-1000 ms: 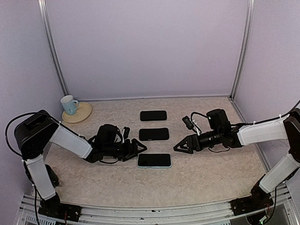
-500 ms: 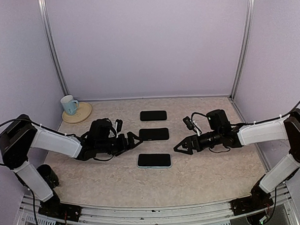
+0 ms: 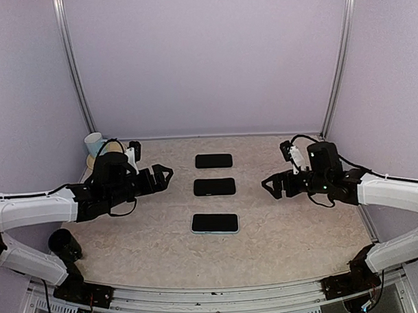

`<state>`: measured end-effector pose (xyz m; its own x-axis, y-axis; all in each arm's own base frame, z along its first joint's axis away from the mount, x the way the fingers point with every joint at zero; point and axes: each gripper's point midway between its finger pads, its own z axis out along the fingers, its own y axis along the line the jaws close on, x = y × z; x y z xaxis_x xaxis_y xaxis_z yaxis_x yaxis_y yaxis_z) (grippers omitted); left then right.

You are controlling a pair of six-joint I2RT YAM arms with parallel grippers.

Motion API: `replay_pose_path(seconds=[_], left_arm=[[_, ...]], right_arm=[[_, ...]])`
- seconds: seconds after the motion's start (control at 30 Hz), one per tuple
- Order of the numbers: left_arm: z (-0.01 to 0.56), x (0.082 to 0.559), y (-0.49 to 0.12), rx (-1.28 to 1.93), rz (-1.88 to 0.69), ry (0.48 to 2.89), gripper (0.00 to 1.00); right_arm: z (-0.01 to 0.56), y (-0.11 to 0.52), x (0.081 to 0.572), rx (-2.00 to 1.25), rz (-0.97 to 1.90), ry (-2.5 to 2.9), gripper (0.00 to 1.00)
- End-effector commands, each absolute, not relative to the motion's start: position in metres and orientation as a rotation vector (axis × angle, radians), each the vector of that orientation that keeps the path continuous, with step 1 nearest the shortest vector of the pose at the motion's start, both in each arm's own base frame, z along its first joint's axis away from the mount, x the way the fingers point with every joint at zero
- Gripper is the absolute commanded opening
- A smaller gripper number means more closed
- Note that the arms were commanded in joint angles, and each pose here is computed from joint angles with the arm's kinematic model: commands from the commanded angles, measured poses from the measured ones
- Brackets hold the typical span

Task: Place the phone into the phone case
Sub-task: Reset both arms

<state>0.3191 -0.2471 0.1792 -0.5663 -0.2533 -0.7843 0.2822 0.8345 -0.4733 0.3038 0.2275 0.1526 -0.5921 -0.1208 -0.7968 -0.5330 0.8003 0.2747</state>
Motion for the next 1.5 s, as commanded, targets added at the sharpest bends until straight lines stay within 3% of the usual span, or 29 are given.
replay_pose_path(seconds=[0.0,0.4,0.67,1.47], left_arm=[[0.2,0.318,-0.21,-0.024,-0.511,1.986,0.99],[0.259,0.281,-0.15,-0.078,-0.438,1.667,0.99],[0.259,0.272,-0.13,-0.085,-0.345,1.715,0.99],[0.276,0.262,-0.12,-0.119,-0.44,1.658,0.99]], right_arm=[[0.184,0.177,0.318,-0.326,0.356,2.036,1.0],[0.24,0.129,0.292,-0.262,0.208,1.794,1.0],[0.254,0.113,0.288,-0.198,0.16,1.767,1.0],[0.276,0.099,0.283,-0.103,0.155,1.698,1.0]])
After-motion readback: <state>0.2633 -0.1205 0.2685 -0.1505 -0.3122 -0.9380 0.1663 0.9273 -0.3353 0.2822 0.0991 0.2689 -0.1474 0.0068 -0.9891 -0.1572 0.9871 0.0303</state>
